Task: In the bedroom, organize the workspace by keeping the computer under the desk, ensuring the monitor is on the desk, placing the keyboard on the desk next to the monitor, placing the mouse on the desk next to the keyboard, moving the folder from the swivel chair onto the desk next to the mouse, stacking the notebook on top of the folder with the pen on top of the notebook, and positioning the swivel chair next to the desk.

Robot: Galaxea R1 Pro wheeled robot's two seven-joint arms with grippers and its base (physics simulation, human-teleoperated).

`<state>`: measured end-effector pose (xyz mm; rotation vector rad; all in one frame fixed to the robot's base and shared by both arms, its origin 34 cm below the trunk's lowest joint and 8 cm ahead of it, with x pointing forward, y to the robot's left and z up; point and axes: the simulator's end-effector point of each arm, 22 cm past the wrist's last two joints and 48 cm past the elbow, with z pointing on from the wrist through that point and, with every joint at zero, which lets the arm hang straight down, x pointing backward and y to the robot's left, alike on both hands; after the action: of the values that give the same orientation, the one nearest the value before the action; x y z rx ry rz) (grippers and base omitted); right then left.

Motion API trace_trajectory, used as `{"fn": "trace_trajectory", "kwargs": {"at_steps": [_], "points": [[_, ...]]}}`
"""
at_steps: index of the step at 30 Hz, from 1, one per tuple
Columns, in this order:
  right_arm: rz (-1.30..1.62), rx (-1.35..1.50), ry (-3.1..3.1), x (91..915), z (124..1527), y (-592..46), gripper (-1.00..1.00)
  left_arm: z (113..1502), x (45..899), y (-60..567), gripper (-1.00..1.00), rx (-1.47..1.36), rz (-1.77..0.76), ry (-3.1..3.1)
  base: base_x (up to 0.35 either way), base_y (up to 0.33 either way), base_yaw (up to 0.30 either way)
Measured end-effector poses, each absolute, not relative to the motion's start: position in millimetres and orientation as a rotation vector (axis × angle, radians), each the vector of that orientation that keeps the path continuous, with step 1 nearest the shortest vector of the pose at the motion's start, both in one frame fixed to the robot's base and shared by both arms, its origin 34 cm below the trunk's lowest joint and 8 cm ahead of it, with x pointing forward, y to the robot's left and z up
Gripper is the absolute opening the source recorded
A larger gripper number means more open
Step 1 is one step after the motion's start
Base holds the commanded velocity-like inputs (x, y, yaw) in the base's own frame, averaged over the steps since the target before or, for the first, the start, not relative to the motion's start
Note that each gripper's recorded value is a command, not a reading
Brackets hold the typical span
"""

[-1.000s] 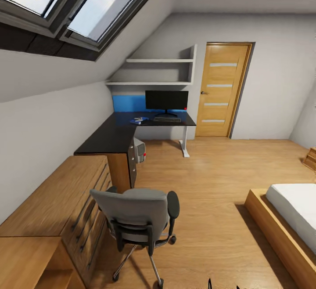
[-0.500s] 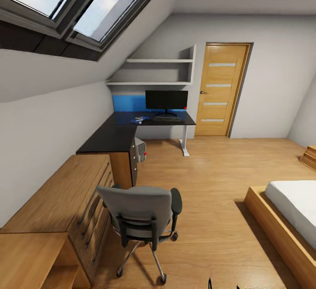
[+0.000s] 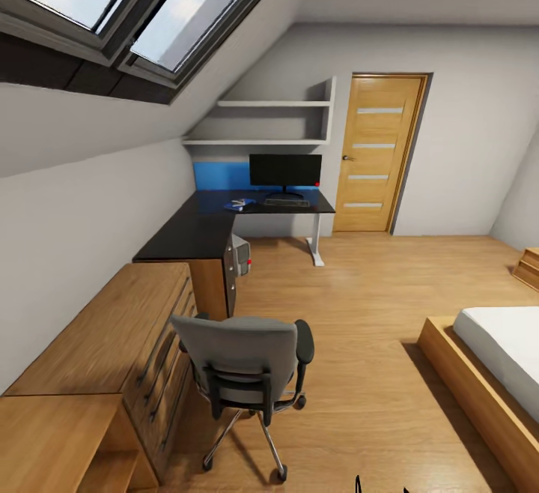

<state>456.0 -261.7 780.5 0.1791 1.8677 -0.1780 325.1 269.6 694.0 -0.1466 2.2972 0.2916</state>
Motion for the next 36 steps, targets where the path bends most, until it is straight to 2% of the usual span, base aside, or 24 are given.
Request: {"fn": "trace_trajectory", "kwargs": {"at_steps": [15,36], "points": [[-0.178,0.179,1.868,456.1,780.5,-261.7,1.00,694.0,325.1,269.8,1.00,-0.148,0.292,2.297,-0.028,0.109,0.000],[-0.178,0.179,1.868,456.0,780.6,-261.7,1.00,694.0,324.9,270.3,1.00,-0.150,0.294,2.297,-0.060,0.042,0.000]]}}
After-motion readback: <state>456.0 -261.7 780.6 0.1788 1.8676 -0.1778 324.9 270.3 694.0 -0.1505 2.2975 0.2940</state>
